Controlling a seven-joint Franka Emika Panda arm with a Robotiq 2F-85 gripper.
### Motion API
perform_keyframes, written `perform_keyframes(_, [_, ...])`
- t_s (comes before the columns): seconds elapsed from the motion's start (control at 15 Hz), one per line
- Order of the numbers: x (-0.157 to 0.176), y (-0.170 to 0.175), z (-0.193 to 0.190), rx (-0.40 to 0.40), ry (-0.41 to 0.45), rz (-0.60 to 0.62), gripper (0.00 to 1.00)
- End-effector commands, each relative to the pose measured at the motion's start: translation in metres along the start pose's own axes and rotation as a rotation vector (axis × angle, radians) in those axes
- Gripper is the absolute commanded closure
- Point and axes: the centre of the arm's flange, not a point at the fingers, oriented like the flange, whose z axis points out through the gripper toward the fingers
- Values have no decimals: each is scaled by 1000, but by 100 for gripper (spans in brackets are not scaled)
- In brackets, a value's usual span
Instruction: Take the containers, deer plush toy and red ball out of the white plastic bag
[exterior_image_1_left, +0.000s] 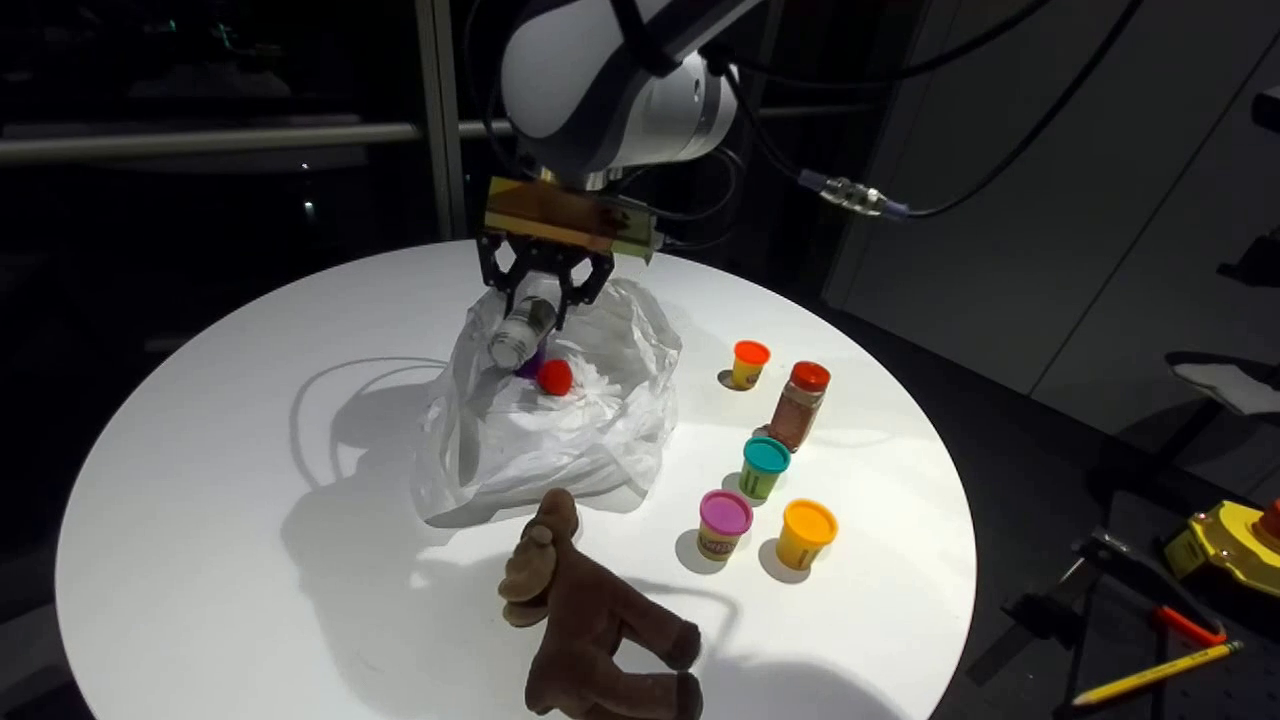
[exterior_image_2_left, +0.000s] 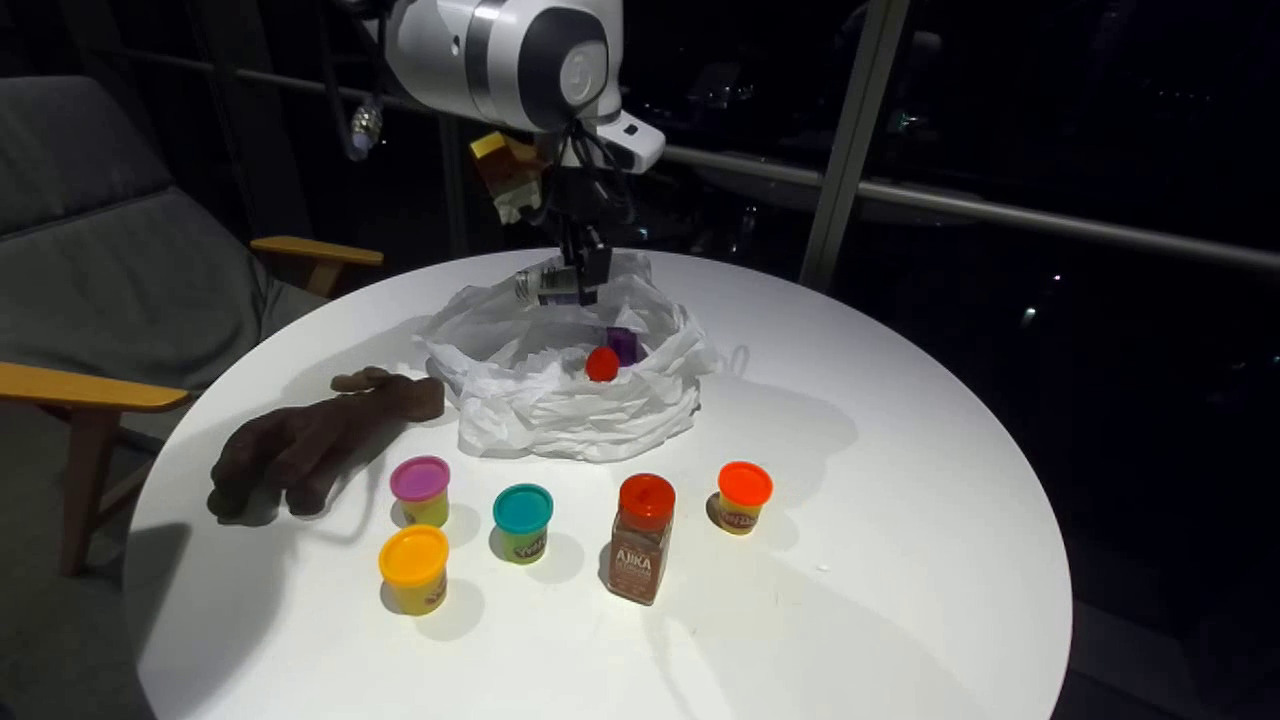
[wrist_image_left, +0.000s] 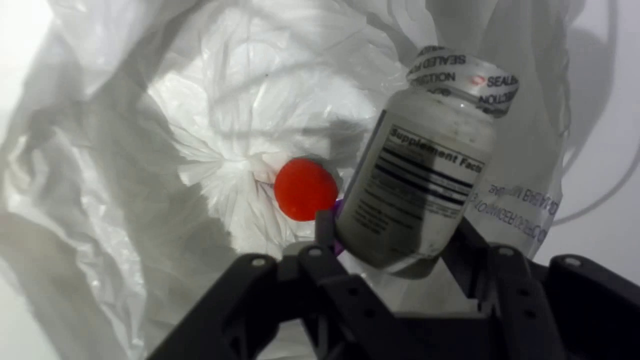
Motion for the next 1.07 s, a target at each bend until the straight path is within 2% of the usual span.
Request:
perform_keyframes(0.0, [-44,47,-58,-55,-19,-4,69])
perform_keyframes(0.27, [-70,83,-82,-72,-69,11,69])
perform_keyframes(0.53, [-107,125,-97,-117,-152,-31,69])
perform_keyframes(0.8, [-165,164,-105,-136,-252,-59,69])
perform_keyframes(1.0, [-208,171,-93,-153,-322,-106,69])
